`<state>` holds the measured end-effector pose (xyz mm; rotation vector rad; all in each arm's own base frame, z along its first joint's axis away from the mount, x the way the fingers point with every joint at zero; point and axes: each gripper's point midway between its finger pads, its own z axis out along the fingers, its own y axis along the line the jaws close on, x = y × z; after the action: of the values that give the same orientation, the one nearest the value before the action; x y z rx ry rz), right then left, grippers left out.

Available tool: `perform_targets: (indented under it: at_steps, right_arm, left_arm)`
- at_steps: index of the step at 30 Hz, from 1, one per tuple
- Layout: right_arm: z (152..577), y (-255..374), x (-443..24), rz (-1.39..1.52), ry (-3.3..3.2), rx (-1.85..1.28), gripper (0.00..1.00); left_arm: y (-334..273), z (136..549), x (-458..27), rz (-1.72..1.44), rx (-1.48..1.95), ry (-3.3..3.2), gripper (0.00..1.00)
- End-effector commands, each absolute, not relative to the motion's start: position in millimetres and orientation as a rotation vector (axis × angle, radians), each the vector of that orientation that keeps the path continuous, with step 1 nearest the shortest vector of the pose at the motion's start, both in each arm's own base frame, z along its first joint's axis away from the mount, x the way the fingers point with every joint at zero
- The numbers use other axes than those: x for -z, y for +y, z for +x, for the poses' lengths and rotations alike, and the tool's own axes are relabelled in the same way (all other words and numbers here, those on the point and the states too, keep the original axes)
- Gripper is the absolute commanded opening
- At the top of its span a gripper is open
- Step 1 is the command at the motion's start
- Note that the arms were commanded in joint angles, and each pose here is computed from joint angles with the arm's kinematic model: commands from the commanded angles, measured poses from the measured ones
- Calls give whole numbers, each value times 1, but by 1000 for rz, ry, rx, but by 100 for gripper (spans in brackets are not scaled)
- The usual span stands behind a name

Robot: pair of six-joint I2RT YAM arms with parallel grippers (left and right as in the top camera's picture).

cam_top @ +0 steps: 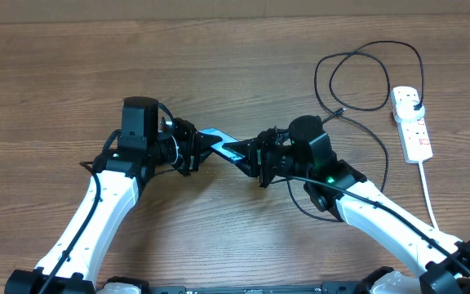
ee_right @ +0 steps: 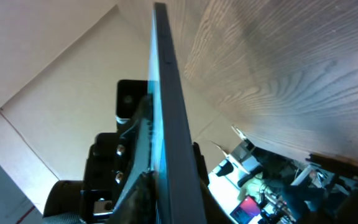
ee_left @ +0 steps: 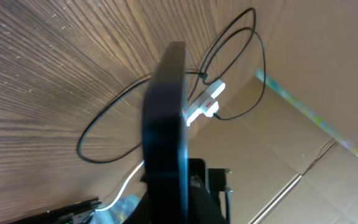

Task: Plug charger to phone and switch on socket
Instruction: 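Release the phone from the right gripper and move it toward the cable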

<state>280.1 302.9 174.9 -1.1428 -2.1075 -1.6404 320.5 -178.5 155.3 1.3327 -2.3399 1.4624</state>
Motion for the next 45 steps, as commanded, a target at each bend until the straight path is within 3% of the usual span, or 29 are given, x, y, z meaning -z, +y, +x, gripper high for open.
perform_targets:
  at_steps: [1, 3, 9, 11, 15, 22, 29, 36, 45]
  right_arm:
    - [242, 323, -184, -917, -2094, 1594, 20]
    - [242, 322, -184, -907, -2103, 1600, 25]
    - [253, 318, -182, -717, -2328, 1734, 26]
    - [265, 312, -177, -567, -2526, 1814, 38]
    - [285, 291, -155, -486, -2809, 1751, 43]
    - [324, 223, -118, -561, -3217, 1436, 44]
    - [356, 131, -92, -805, -3633, 754, 56]
    - [383, 86, -108, -997, -3810, 279, 53]
    - [417, 47, -52, -1190, -3467, -146, 48]
  left_arm:
    - [-182, 325, -164, 1279, -1511, -2392, 4]
    - [-179, 328, -162, 1307, -1500, -2412, 4]
    - [-162, 338, -149, 1265, -1437, -2675, 4]
    - [-158, 336, -143, 1230, -1394, -2734, 4]
    - [-157, 330, -138, 1115, -1355, -2818, 4]
    - [-162, 319, -136, 1002, -1351, -2821, 4]
    - [-163, 319, -136, 992, -1355, -2828, 5]
    - [-165, 318, -139, 973, -1376, -2812, 4]
    - [-163, 319, -137, 986, -1363, -2824, 5]
